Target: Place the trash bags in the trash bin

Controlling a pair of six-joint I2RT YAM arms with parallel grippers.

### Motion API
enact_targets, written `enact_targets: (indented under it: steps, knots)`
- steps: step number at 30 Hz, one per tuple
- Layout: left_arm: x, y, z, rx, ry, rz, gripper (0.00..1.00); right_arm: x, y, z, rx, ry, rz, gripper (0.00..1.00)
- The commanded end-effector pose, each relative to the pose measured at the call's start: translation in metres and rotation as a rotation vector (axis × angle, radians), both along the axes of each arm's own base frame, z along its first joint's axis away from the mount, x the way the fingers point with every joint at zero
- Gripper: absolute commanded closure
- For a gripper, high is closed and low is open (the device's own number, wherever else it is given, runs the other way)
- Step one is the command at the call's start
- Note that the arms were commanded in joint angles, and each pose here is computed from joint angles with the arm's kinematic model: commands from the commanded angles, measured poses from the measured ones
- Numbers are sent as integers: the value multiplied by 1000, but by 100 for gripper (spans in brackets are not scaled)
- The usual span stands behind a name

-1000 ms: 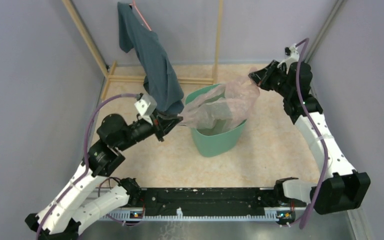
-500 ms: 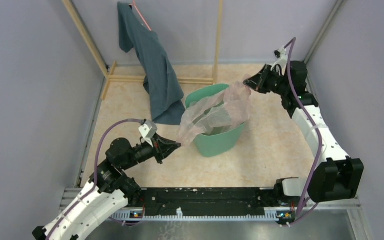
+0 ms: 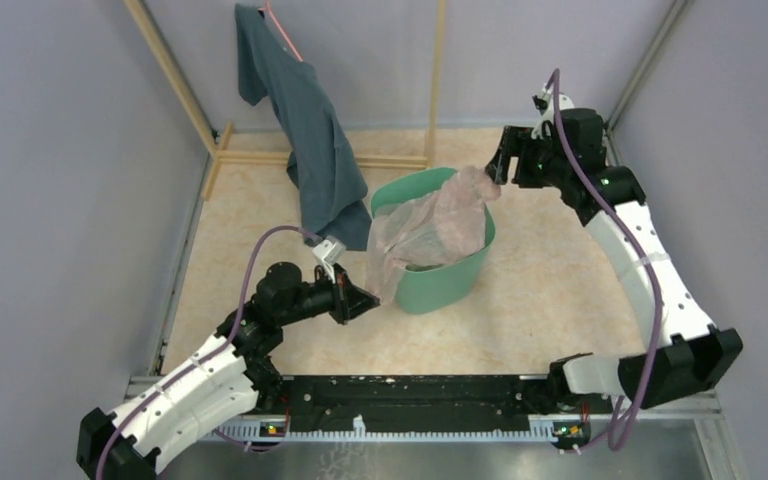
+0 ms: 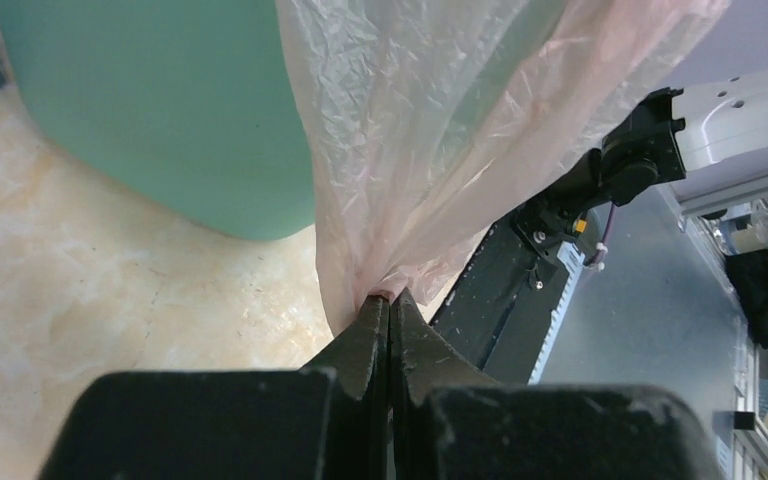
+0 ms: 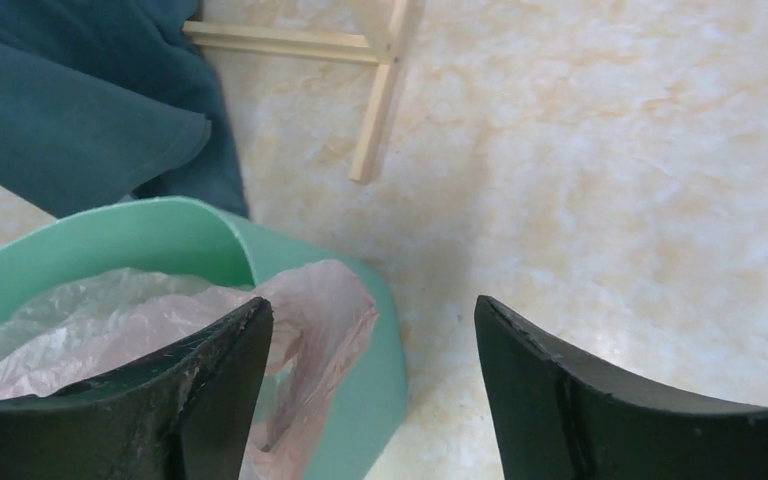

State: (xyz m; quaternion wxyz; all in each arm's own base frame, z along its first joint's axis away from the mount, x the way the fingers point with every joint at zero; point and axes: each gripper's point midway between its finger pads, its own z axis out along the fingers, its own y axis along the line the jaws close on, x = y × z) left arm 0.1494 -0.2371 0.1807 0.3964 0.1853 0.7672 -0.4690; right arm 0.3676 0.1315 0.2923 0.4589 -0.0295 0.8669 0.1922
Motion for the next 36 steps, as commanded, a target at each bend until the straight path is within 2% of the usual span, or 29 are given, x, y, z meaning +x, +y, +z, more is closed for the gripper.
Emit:
enact_targets:
  steps: [1, 5, 12, 19, 22, 23, 27, 31, 34, 36]
  knots:
    - [-4, -14, 9, -58, 9, -71, 100, -45, -39, 49, -107, -71, -181, 24]
    - [-8, -16, 7, -89, 17, -89, 100, -83, -16, 66, -27, -79, -104, 21]
    - [-11, -16, 10, -114, 43, -85, 100, -146, 36, 101, 288, -92, 173, 20]
    - [-11, -13, 20, -145, 50, -61, 100, -158, 71, 80, 434, -4, 249, 20]
    - [-13, -14, 24, -160, 54, -64, 100, -153, 85, 69, 413, 1, 236, 22]
    - [-13, -14, 25, -163, 55, -65, 100, -149, 85, 66, 388, -11, 218, 27]
    - [-13, -15, 23, -160, 74, -63, 100, -117, 72, 50, 273, -63, 90, 65]
    - [-12, -12, 19, -139, 102, -39, 99, -95, 56, 51, 223, -173, -9, 100]
    - [-11, -7, 13, -108, 121, -7, 97, -89, 40, 56, 162, -231, -65, 100]
    - [-11, -4, 10, -84, 134, 7, 93, -92, 30, 54, 116, -241, -77, 100]
